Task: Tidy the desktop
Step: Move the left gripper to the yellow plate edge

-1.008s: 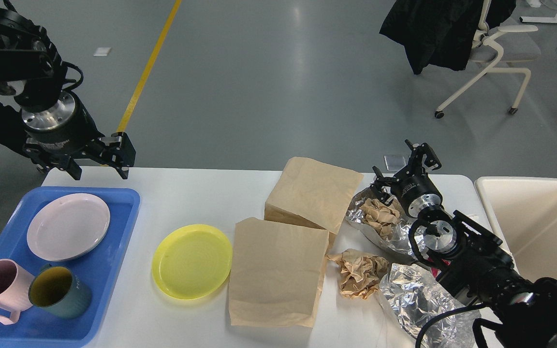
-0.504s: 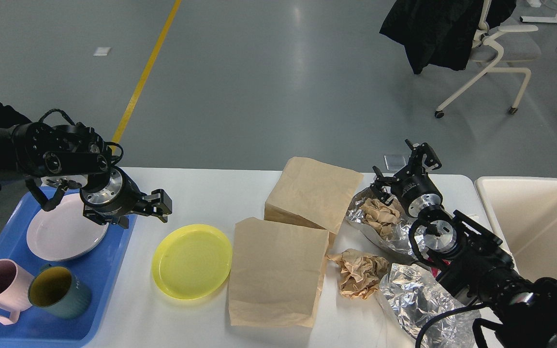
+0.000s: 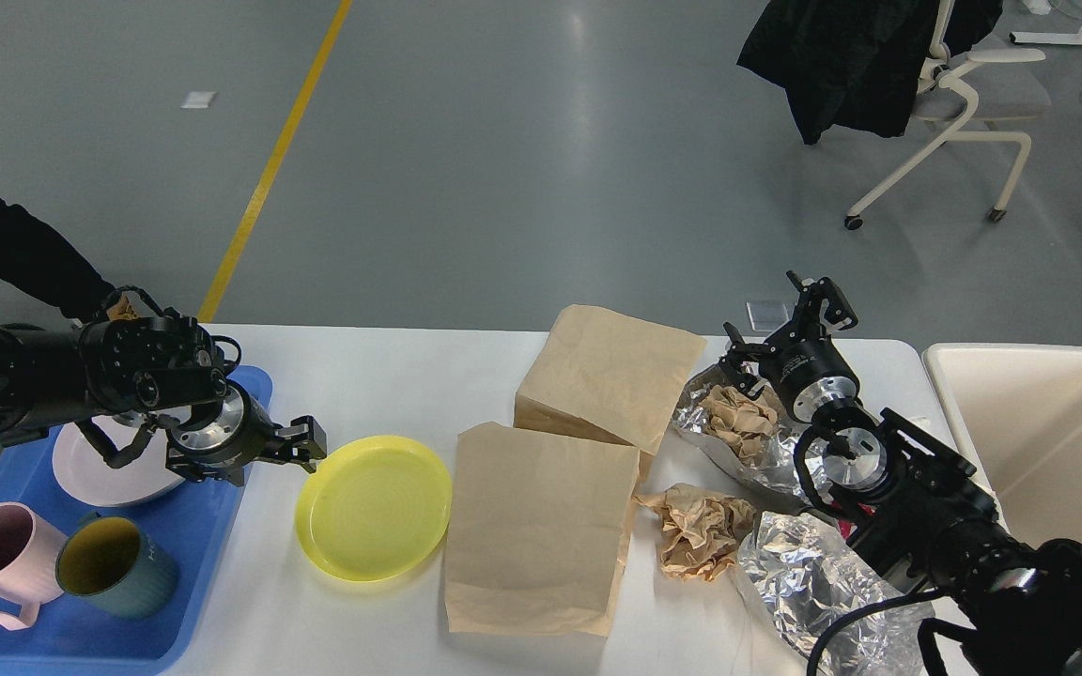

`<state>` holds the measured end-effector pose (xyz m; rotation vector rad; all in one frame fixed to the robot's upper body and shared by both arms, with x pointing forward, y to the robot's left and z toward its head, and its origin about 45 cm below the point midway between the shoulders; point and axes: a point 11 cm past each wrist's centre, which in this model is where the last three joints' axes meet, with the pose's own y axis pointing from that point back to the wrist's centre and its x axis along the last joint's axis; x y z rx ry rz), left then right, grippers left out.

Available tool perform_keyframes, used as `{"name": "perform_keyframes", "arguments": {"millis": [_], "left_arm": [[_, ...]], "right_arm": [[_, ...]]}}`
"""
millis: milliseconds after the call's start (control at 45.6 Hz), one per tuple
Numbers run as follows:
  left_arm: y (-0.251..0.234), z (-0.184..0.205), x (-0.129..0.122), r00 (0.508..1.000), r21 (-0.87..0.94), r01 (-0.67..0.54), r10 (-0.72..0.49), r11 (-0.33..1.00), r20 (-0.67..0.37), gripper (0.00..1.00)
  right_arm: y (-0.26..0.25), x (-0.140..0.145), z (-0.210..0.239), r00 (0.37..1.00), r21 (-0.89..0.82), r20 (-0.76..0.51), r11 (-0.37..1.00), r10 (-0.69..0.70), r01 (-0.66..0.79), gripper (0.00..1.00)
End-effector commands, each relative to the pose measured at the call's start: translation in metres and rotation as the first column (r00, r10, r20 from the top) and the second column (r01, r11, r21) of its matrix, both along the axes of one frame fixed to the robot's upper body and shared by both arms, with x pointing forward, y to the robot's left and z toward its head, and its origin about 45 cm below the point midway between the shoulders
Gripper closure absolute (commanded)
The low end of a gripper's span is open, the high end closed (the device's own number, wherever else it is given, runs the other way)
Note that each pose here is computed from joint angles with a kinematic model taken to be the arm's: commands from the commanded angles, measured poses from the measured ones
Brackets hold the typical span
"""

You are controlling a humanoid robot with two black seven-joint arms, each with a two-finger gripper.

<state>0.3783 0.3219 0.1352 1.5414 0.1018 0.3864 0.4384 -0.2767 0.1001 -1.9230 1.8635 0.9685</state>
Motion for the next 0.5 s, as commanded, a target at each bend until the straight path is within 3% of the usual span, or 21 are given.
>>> {"name": "perform_keyframes", "arguments": {"millis": [0,482], "left_arm": [[0.001,-0.01,-0.005,1.0,-0.008,-0.01,0.01,1.0,-0.014,0.18],[0.002,-0.032,-0.007,1.0,0.017,-0.011,0.012,1.0,-0.009,0.19]], "right_arm": [[0.0,0.0,0.0,1.0,0.0,0.001,1.0,0.0,0.0,0.0],[0.0,0.0,0.0,1.0,0.0,0.001,1.0,0.0,0.0,0.0]]}}
